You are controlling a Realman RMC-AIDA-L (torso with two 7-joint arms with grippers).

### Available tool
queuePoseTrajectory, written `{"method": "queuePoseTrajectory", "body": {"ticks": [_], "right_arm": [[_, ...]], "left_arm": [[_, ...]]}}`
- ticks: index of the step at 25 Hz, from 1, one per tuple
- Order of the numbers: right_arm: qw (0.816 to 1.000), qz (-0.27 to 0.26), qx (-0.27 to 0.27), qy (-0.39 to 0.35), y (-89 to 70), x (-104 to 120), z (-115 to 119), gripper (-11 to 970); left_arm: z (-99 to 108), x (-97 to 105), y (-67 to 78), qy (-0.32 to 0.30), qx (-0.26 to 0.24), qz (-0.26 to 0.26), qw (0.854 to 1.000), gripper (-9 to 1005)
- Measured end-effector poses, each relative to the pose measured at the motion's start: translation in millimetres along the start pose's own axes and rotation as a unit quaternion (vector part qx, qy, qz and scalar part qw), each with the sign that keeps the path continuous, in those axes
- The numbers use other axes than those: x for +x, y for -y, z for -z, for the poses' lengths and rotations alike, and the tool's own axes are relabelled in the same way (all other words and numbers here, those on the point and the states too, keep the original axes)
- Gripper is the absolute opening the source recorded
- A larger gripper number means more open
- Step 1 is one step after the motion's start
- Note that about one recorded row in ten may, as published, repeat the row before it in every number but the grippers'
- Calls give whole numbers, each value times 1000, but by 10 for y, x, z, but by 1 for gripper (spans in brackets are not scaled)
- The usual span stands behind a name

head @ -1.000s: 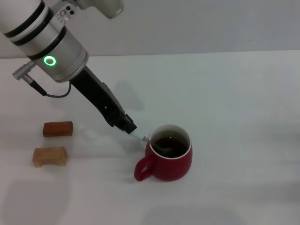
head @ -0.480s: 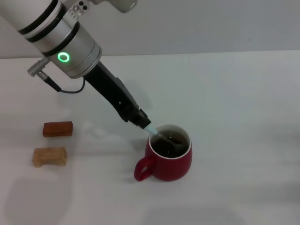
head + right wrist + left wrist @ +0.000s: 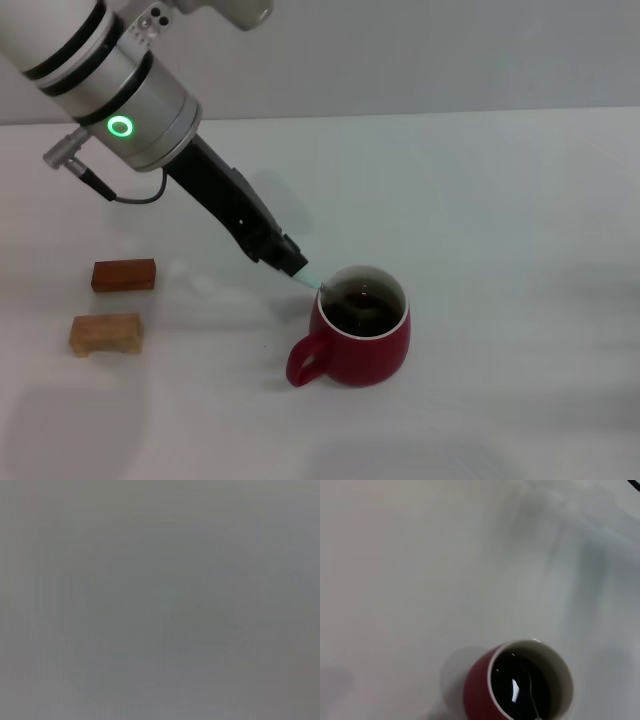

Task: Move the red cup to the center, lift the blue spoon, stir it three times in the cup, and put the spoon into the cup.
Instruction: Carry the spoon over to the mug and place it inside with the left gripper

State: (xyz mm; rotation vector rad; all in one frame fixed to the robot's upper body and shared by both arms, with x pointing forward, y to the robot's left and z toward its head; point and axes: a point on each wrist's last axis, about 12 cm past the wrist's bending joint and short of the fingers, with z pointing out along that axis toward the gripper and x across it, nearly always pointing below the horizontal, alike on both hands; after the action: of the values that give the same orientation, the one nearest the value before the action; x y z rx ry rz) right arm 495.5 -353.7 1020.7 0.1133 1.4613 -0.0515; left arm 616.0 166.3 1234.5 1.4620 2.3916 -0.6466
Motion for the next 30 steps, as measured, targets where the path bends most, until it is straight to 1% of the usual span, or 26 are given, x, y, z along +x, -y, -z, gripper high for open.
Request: {"method": "queuePoseTrajectory", "body": {"ticks": [8,12,13,18,23,30], "right_arm": [[1000,1,2,-9,6,17,-16,0],[1000,1,1,-9,-1,14,-28,0],[1000,1,1,-9,-3,13,-30,-1],[1000,0,0,-9,-11,15,-34,-1],[1000,0,1,-10,-9,20,-24,0],[1000,-1,0,-12,-19,29,-14,-1]], "left_arm": [[-23,17,47,-10,12,-4,1000,130],[-55,-41,85,-13,18,-14,1000,130],[-71,-83,100,-14,18,-22,1000,130],[-82,-169,117,-9,15,-32,999,130],[-82,-236,93,0,4,-34,999,130],[-49,-261,38,9,-17,-27,999,130]]}}
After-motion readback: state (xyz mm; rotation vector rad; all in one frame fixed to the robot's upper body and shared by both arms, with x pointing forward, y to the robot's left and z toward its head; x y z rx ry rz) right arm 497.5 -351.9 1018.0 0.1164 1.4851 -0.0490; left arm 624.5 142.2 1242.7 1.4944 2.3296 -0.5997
